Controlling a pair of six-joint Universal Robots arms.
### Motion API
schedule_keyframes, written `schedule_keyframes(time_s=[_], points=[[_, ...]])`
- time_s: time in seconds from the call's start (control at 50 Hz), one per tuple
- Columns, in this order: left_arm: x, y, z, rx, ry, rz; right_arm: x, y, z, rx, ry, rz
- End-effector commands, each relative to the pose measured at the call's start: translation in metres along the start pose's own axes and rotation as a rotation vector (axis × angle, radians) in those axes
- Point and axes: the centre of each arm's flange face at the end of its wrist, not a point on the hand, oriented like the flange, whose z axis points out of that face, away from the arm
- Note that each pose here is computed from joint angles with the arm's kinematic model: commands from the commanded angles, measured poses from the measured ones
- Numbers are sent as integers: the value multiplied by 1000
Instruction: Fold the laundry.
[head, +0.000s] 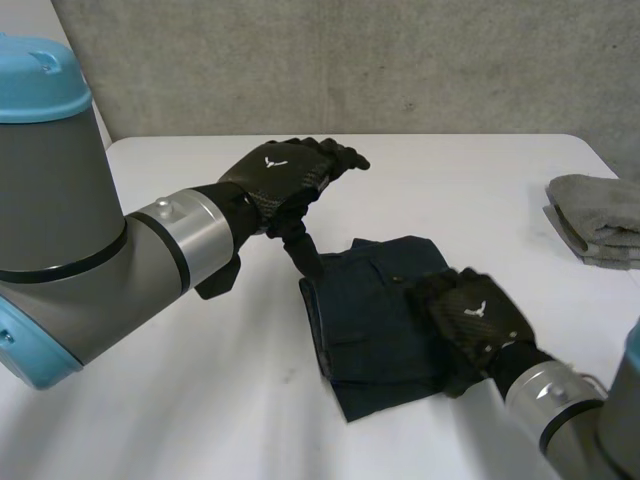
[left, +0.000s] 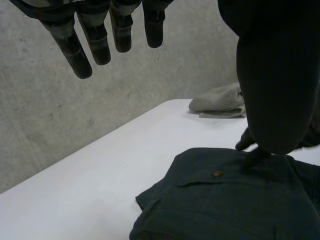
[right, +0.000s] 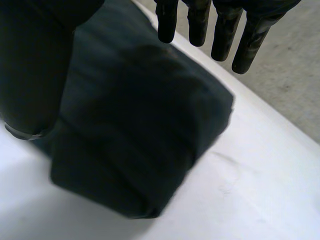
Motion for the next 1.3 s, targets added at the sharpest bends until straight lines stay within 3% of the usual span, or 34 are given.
schedule_keyframes(time_s=[0.02,0.26,0.86,1.14,1.3], points=[[0,3,1,-6,-3,0,-19,26,14,-23,-42,-12],[3,4,0,-11,6,0,-13,29,34,52,45,-133],[7,6,-2,-18,22,-1,-13,21,63,112,43,-151],[0,1,-6,-7,-52,-19,-5,15,81,128,61,-179],[19,2,-9,1,42,0,4,10,84,144,87,-227]])
